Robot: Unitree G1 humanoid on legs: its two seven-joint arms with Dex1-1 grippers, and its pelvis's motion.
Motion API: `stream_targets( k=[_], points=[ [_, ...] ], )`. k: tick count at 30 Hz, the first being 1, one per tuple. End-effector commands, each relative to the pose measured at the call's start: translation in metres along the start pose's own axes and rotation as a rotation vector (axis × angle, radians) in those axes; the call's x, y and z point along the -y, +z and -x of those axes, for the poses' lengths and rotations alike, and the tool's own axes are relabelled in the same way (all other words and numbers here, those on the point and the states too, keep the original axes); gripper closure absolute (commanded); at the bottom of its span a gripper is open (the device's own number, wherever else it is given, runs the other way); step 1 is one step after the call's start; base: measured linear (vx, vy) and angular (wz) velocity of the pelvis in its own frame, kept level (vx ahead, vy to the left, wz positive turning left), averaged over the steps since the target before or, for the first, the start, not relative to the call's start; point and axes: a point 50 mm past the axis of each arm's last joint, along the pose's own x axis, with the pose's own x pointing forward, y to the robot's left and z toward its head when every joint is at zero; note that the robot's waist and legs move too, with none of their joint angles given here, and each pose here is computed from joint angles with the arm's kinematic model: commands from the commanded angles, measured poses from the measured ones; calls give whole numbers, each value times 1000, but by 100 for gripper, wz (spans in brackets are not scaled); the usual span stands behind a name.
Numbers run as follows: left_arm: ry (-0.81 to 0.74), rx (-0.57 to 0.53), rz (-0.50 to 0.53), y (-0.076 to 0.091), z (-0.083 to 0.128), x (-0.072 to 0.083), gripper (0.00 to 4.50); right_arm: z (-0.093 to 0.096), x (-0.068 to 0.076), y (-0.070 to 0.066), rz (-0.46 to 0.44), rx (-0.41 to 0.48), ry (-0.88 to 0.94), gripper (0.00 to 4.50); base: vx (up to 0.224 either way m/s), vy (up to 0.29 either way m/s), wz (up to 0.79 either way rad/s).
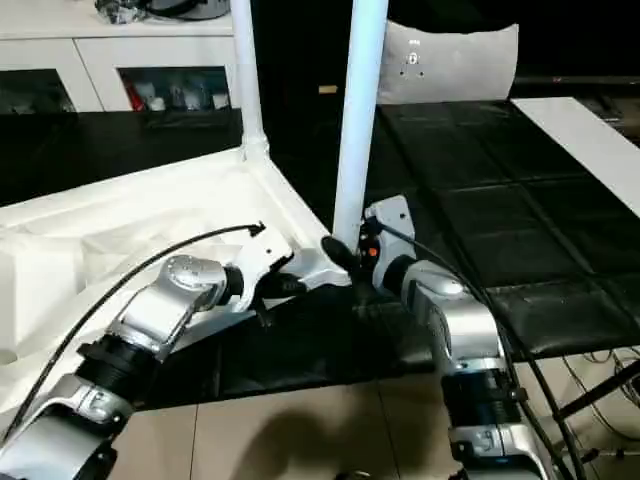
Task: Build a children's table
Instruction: Rotate leg to tighten
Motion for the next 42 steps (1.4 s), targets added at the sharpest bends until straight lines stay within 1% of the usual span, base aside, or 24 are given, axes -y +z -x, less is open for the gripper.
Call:
stream_targets(
  k=[1,2,3,4,5,6,7,8,12,14,17,20,21,22,24,26,29,31,32,34,36,40,41,42],
  points=[
    [-18,42,-80,12,2,1,450,-3,-17,-1,28,6,137,98,0,0,0],
    [-56,34,-121,10,6,0,450,3,-13,0,55,5,171,93,0,0,0],
    [-56,34,-121,10,6,0,450,3,-13,0,55,5,171,70,0,0,0],
    [-69,29,-130,9,7,0,450,5,-12,0,62,5,183,58,0,0,0],
    [-94,19,-156,6,10,-2,450,10,-8,1,77,-2,206,53,0,0,0],
    [-97,17,-158,6,10,-2,450,11,-8,1,80,-3,210,53,0,0,0],
    [-125,2,-172,3,13,-4,450,16,-6,1,103,-13,248,48,0,0,0],
    [-140,-4,-188,1,14,-4,450,19,-5,2,114,-19,266,25,0,0,0],
    [-234,-39,-252,-7,22,-4,450,34,2,2,178,-63,355,5,0,0,0],
    [-282,-47,-285,-9,24,-3,450,40,5,2,207,-94,391,2,0,0,0],
    [-404,-64,-334,-15,31,1,450,49,9,2,251,-135,467,2,0,0,0],
    [-459,-73,-362,-16,34,3,450,55,9,3,272,-155,541,2,0,0,0],
    [-476,-83,-370,-17,35,3,450,56,9,3,275,-163,563,29,0,0,0],
    [-511,-96,-388,-18,36,5,450,59,8,2,281,-179,604,37,0,0,0],
    [-528,-102,-397,-19,37,5,450,59,7,1,280,-186,624,42,0,0,0],
    [-560,-110,-417,-19,39,6,450,61,5,0,272,-196,668,72,0,0,0],
    [-587,-115,-434,-19,39,7,450,61,3,-3,262,-210,700,86,0,0,0],
    [-598,-116,-442,-19,40,8,450,61,1,-5,252,-217,721,114,0,0,0],
    [-603,-115,-444,-18,39,8,450,61,0,-6,247,-220,733,128,0,0,0],
    [-607,-112,-446,-18,39,8,450,62,-2,-7,238,-228,751,133,0,0,0],
    [-610,-109,-447,-17,39,9,450,62,-2,-8,229,-234,764,161,0,0,0],
    [-614,-104,-440,-17,39,9,450,63,-3,-8,203,-228,778,192,0,0,0],
    [-614,-104,-440,-17,39,9,450,63,-3,-8,203,-228,778,192,0,0,0],
    [-613,-100,-432,-17,39,9,450,63,-4,-8,186,-221,784,213,0,0,0]
  ],
)
